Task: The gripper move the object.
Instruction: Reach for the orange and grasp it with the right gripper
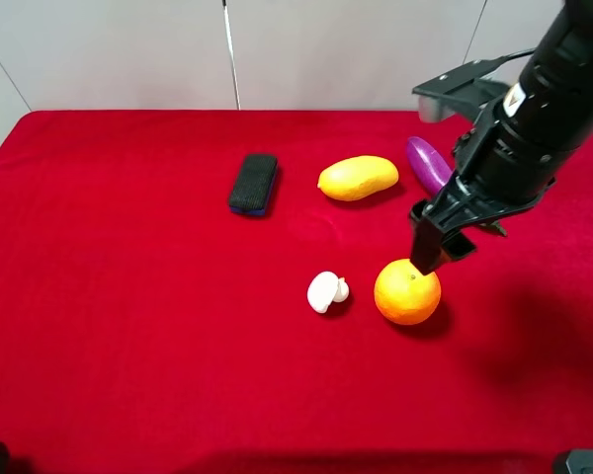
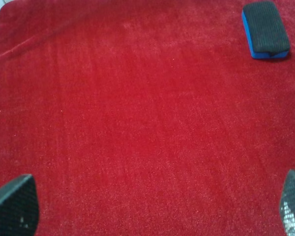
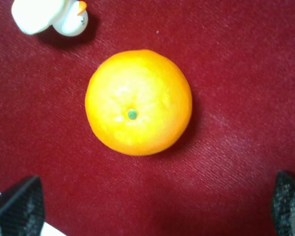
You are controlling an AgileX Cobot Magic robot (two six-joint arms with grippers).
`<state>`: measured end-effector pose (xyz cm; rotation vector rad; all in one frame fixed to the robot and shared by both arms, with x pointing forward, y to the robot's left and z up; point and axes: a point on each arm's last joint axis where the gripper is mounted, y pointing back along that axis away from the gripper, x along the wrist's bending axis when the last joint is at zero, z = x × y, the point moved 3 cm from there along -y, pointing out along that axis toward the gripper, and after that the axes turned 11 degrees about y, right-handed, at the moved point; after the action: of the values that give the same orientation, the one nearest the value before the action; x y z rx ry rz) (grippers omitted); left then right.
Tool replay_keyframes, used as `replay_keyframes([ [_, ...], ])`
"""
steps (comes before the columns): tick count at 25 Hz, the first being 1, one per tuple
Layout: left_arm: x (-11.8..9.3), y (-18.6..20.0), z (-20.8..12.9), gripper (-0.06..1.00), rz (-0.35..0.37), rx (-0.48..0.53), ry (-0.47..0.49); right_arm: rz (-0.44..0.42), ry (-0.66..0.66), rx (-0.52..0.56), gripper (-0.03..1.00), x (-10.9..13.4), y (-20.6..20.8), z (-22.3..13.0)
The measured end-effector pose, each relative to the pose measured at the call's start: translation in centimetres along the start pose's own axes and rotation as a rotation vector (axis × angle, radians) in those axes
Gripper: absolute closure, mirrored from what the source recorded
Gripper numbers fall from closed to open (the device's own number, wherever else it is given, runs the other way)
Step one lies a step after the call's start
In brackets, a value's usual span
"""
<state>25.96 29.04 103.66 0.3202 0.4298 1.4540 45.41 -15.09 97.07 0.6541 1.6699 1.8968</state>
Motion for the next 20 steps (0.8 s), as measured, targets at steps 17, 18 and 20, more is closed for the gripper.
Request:
replay_keyframes([
  [17,0.0,0.0,0.0,-0.03,0.0,0.0,0.0,0.064,0.012,0.037,0.27,0.0,-4.4,1.7],
  [18,0.0,0.0,0.0,-0.03,0.0,0.0,0.0,0.069,0.009,0.037,0.27,0.1,-4.7,1.7],
  [20,0.0,0.0,0.0,-0.03,0.0,0.0,0.0,0.075,0.006,0.038,0.27,0.2,-5.2,1.6],
])
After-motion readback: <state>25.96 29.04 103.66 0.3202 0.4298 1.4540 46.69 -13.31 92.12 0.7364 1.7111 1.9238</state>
